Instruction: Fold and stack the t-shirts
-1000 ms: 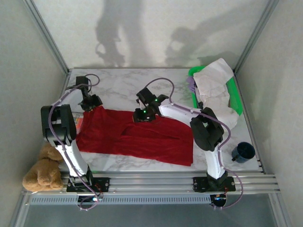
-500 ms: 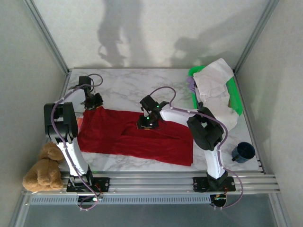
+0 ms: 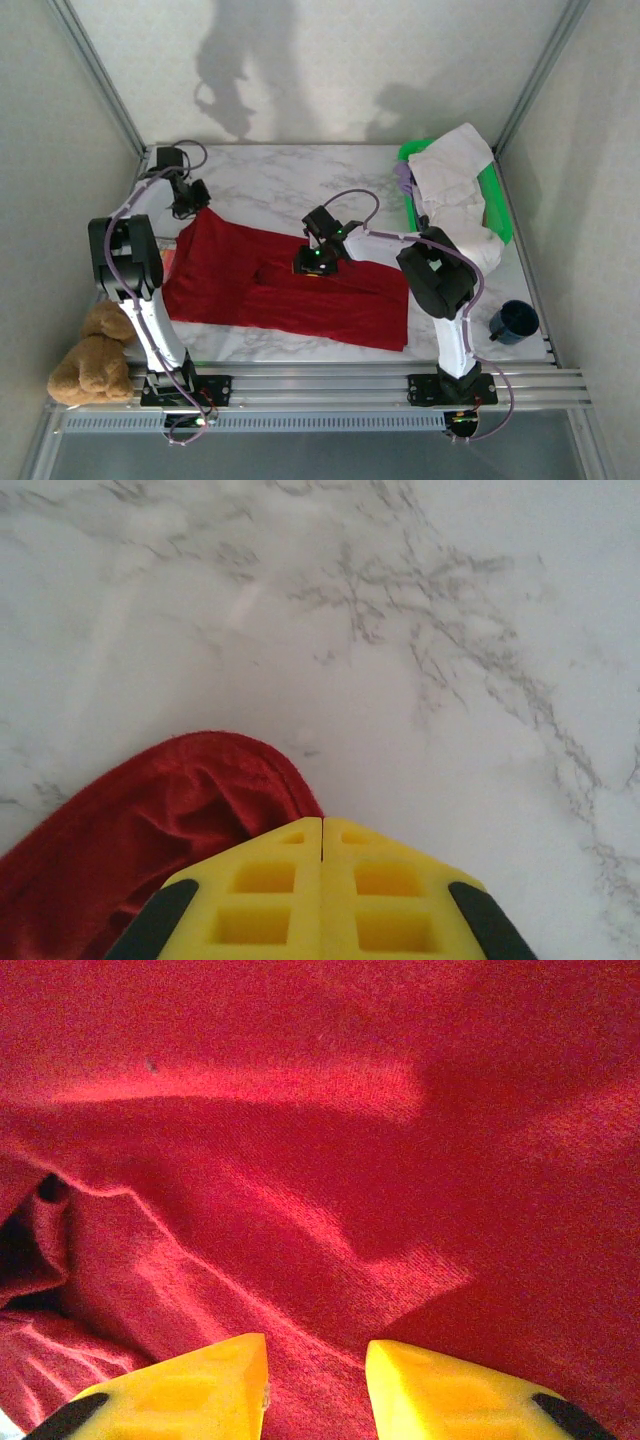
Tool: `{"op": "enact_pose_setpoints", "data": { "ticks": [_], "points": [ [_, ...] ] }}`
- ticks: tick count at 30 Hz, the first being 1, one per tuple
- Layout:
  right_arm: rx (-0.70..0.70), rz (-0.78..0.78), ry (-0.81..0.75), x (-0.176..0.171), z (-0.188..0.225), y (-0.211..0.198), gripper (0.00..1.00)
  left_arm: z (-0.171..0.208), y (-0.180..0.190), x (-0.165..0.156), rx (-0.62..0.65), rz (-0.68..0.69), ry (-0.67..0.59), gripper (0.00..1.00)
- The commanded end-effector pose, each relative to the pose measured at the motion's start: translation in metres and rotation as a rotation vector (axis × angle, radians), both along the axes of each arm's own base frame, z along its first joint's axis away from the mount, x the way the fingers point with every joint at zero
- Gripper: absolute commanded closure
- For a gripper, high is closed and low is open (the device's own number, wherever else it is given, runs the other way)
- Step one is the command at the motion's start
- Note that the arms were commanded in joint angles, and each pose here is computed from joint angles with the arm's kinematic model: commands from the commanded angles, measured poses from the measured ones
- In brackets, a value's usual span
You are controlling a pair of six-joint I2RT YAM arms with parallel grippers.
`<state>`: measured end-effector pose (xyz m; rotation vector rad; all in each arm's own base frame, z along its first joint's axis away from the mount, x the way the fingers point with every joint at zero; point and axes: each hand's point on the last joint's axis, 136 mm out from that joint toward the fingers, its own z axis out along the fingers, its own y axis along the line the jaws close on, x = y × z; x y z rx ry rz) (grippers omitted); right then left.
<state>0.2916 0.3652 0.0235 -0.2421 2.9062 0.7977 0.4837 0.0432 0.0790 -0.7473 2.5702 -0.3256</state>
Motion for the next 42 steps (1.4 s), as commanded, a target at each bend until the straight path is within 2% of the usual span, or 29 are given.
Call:
{"op": "enact_pose_setpoints", "data": {
  "ticks": [1,5,8,10,12,13,16,18,20,22,23,24,25,26,33,39,42],
  "points": [
    [-0.111,-0.039,0.071,-0.010,-0.032,-0.028,0.65,-0.016,0.012,0.000,-0.008,0.052,0.061,1.00],
    [-0.113,-0.042,0.056,-0.007,-0.026,-0.030,0.65,-0.030,0.018,-0.005,-0.001,0.072,0.102,1.00],
    [-0.115,-0.042,0.046,-0.006,-0.022,-0.032,0.65,-0.031,0.020,0.001,0.010,0.055,0.073,0.98],
    [-0.110,-0.040,0.040,-0.006,-0.017,-0.032,0.65,-0.032,0.018,0.003,0.005,0.026,0.087,0.87],
    [-0.100,-0.034,0.026,-0.006,-0.007,-0.032,0.65,-0.023,0.016,0.003,-0.004,0.019,0.074,0.63],
    [-0.097,-0.034,0.019,-0.006,-0.002,-0.032,0.65,-0.015,0.016,0.003,0.001,0.023,0.056,0.58],
    [-0.093,-0.029,-0.010,-0.006,0.017,-0.036,0.64,0.015,0.022,-0.003,0.037,0.056,-0.002,0.48],
    [-0.106,-0.025,-0.028,-0.007,0.028,-0.041,0.64,0.029,0.028,-0.012,0.072,0.084,-0.007,0.45],
    [-0.125,-0.022,-0.038,-0.008,0.035,-0.048,0.64,0.035,0.024,-0.022,0.067,0.086,0.002,0.46],
    [-0.143,-0.019,-0.045,-0.011,0.039,-0.055,0.64,0.037,0.013,-0.036,0.058,0.073,0.012,0.51],
    [-0.152,-0.019,-0.047,-0.013,0.039,-0.059,0.64,0.038,0.006,-0.042,0.055,0.067,0.013,0.62],
    [-0.157,-0.016,-0.047,-0.016,0.039,-0.062,0.64,0.037,0.000,-0.049,0.048,0.063,0.015,0.81],
    [-0.156,-0.039,-0.041,-0.010,0.037,-0.072,0.65,0.037,-0.005,-0.054,0.044,0.059,0.015,0.96],
    [-0.153,-0.044,-0.033,-0.011,0.036,-0.077,0.66,0.034,-0.013,-0.059,0.038,0.051,0.020,1.00],
    [-0.181,-0.101,0.026,-0.016,0.018,-0.105,0.90,-0.002,-0.041,-0.103,0.039,0.027,0.125,1.00],
    [-0.206,-0.166,0.079,-0.021,-0.002,-0.126,0.99,-0.042,-0.057,-0.135,0.006,0.015,0.208,1.00],
    [-0.218,-0.217,0.121,-0.024,-0.013,-0.136,1.00,-0.057,-0.062,-0.142,0.004,0.008,0.234,1.00]
  ]
}}
